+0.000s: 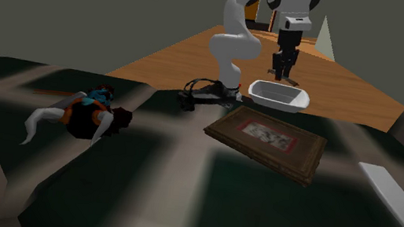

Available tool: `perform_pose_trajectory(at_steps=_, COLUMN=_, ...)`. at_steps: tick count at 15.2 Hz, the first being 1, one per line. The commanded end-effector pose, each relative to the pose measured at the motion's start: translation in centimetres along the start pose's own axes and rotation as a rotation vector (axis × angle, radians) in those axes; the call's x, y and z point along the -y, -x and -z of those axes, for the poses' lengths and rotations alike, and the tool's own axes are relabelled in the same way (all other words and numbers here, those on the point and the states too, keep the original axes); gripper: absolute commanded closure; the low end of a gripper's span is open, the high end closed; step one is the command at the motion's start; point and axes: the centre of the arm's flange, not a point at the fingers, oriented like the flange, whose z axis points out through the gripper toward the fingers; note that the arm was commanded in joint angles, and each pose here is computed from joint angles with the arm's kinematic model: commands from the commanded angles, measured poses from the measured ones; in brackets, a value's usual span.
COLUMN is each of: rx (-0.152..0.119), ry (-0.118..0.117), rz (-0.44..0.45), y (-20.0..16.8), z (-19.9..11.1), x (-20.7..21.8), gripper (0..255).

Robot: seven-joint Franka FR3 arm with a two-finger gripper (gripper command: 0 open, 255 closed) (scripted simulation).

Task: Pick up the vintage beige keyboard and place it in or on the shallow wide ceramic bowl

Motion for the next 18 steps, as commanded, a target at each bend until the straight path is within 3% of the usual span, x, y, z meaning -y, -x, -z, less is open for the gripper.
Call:
perform_pose_trajectory(at_steps=1, rx=0.0, ry=0.0, rz=0.0, y=0.1, z=-1.1, x=-0.2, gripper=255)
perform_pose_trajectory(at_steps=8, rx=0.0, ry=0.0, rz=0.0, y=0.4, z=-4.8, x=-0.4, gripper=255)
perform_pose_trajectory(at_steps=16, rx=0.0, ry=0.0, rz=0.0, y=0.4, z=-5.0, x=-0.5, gripper=255)
perform_pose_trajectory(at_steps=17, rx=0.0, ry=0.0, rz=0.0, y=0.4, z=-5.0, x=-0.5, gripper=0)
perform_pose_trajectory(at_steps=18, rx=0.0, ry=0.0, rz=0.0, y=0.4, z=-5.0, x=-0.5, gripper=0)
